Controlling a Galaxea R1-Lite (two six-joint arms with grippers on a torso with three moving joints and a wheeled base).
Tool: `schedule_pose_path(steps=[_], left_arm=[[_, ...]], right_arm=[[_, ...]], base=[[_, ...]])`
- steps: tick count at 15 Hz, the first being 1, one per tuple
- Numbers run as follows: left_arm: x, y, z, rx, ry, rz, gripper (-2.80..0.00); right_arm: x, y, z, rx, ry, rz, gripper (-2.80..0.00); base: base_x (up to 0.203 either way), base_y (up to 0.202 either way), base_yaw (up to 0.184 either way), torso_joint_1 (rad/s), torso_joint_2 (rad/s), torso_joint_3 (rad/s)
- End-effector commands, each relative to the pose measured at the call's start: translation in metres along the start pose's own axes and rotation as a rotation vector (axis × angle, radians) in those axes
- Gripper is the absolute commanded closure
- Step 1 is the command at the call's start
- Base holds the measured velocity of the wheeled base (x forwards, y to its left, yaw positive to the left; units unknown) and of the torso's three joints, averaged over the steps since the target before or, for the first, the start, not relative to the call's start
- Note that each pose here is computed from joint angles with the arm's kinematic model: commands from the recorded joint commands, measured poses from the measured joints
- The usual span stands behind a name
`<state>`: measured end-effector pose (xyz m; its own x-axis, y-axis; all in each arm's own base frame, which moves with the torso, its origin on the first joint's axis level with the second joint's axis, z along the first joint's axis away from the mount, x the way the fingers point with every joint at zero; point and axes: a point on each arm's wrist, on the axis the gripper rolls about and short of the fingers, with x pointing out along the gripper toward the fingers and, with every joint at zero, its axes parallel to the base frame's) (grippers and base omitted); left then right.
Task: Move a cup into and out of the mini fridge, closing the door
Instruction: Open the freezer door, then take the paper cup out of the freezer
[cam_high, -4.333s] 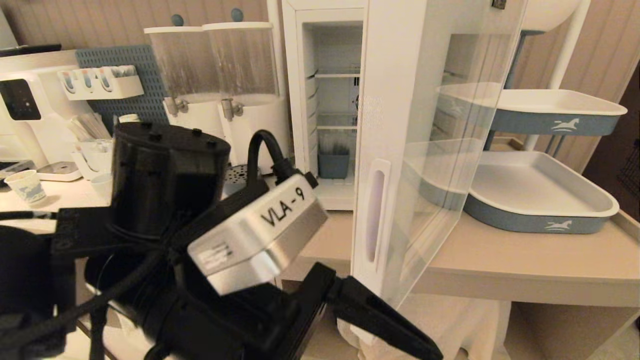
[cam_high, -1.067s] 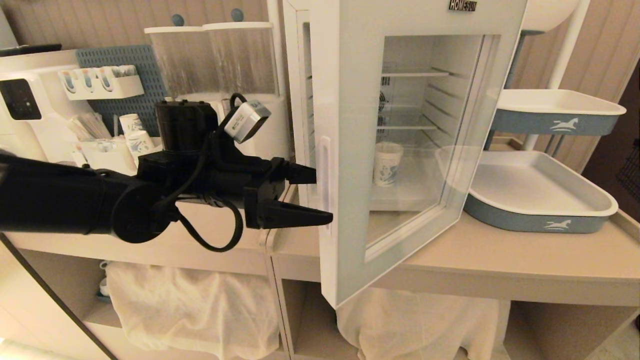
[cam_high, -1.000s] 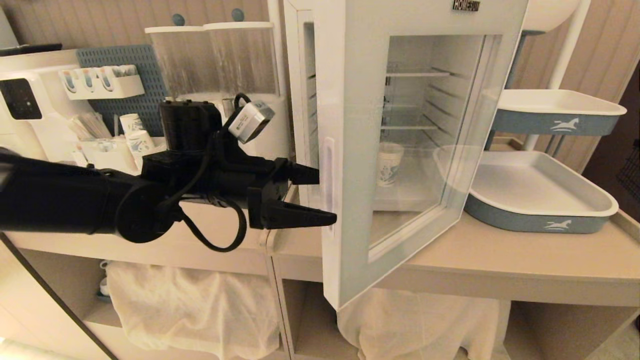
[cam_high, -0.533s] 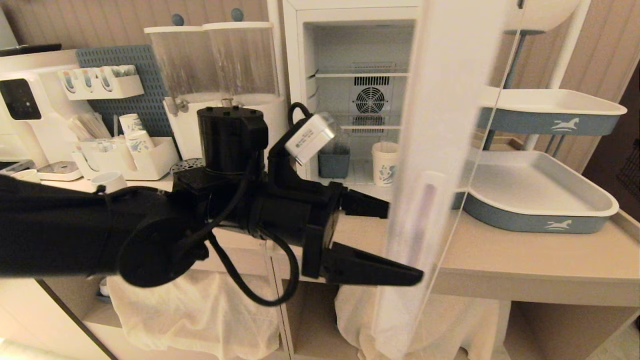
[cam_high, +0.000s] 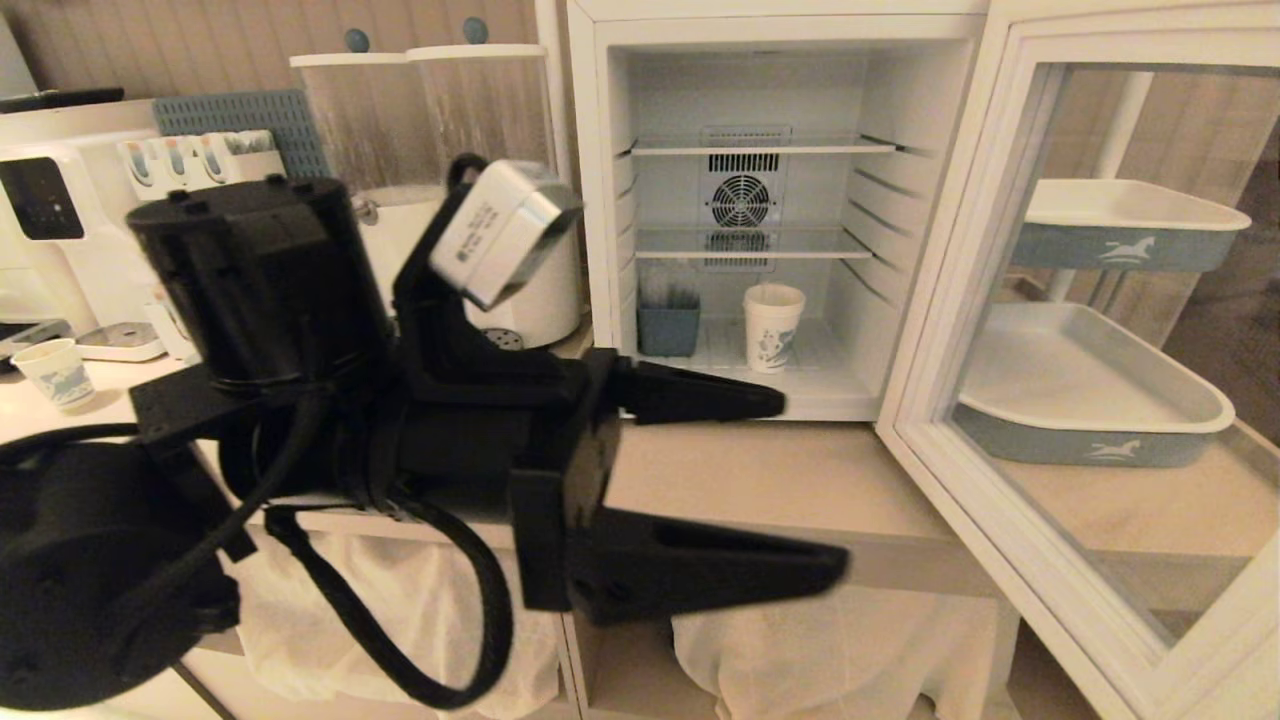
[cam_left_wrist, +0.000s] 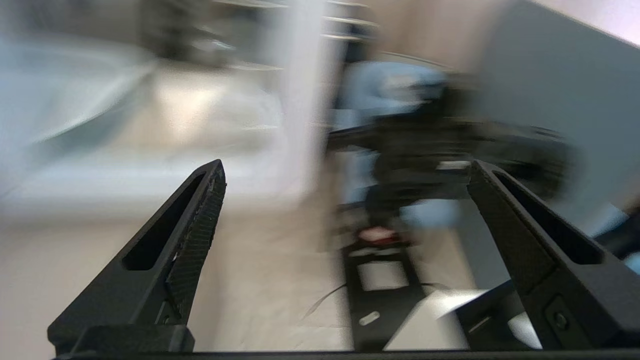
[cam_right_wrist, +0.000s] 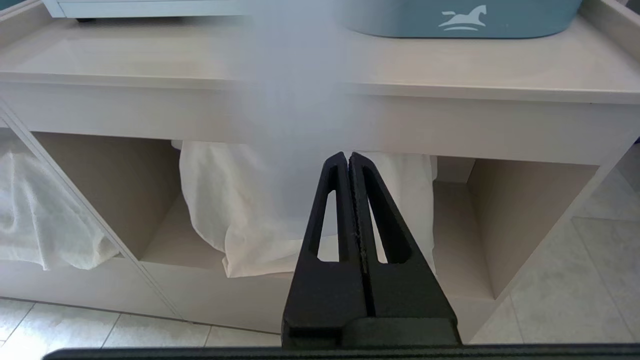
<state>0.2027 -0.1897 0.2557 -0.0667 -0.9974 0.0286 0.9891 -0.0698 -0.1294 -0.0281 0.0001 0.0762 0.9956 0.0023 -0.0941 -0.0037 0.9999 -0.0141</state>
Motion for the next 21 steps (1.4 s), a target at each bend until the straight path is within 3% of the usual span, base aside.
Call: schedule_pose_path(steps=[1,4,6,9,12,14,15,17,18,19,21], left_arm=[[-0.044,-0.01,0.006,0.002,-0.033,0.118,-2.8],[-0.096,-0.074,0.028,0.054,-0.131,0.223,-2.8],[-0.128,-0.136,0.036,0.075,-0.178,0.312,-2.8],[-0.158,-0.225,0.02,-0.014,-0.186,0.491,-2.8],[-0.163,-0.329,-0.015,-0.116,-0.207,0.693,-2.8],[-0.151,-0.383,-0.042,-0.209,-0.213,0.796,-2.8],[-0.148,-0.402,-0.062,-0.205,-0.216,0.813,-2.8],[-0.146,-0.419,-0.094,-0.122,-0.224,0.833,-2.8],[-0.146,-0.42,-0.103,-0.123,-0.201,0.859,-2.8],[-0.147,-0.419,-0.115,-0.162,-0.151,0.923,-2.8],[-0.152,-0.394,-0.128,-0.231,-0.089,1.102,-2.8]], right_arm=[[0.0,0.0,0.0,-0.001,-0.001,-0.001,0.0],[0.0,0.0,0.0,-0.001,-0.001,-0.001,0.0],[0.0,0.0,0.0,-0.001,-0.001,-0.001,0.0],[0.0,0.0,0.0,-0.001,0.002,-0.002,0.0],[0.0,0.0,0.0,-0.001,0.003,-0.004,0.0],[0.0,0.0,0.0,-0.001,0.004,-0.004,0.0],[0.0,0.0,0.0,0.001,0.002,-0.004,0.0],[0.0,0.0,0.0,-0.001,0.002,-0.004,0.0],[0.0,0.0,0.0,0.001,0.002,-0.004,0.0],[0.0,0.0,0.0,0.001,0.002,-0.004,0.0],[0.0,0.0,0.0,0.001,0.001,-0.004,0.0]], base=[[0.0,0.0,0.0,0.0,0.0,0.0],[0.0,0.0,0.0,0.0,0.0,0.0],[0.0,0.0,0.0,0.0,0.0,0.0],[0.0,0.0,0.0,0.0,0.0,0.0],[0.0,0.0,0.0,0.0,0.0,0.0],[0.0,0.0,0.0,0.0,0.0,0.0],[0.0,0.0,0.0,0.0,0.0,0.0],[0.0,0.0,0.0,0.0,0.0,0.0],[0.0,0.0,0.0,0.0,0.0,0.0],[0.0,0.0,0.0,0.0,0.0,0.0],[0.0,0.0,0.0,0.0,0.0,0.0]])
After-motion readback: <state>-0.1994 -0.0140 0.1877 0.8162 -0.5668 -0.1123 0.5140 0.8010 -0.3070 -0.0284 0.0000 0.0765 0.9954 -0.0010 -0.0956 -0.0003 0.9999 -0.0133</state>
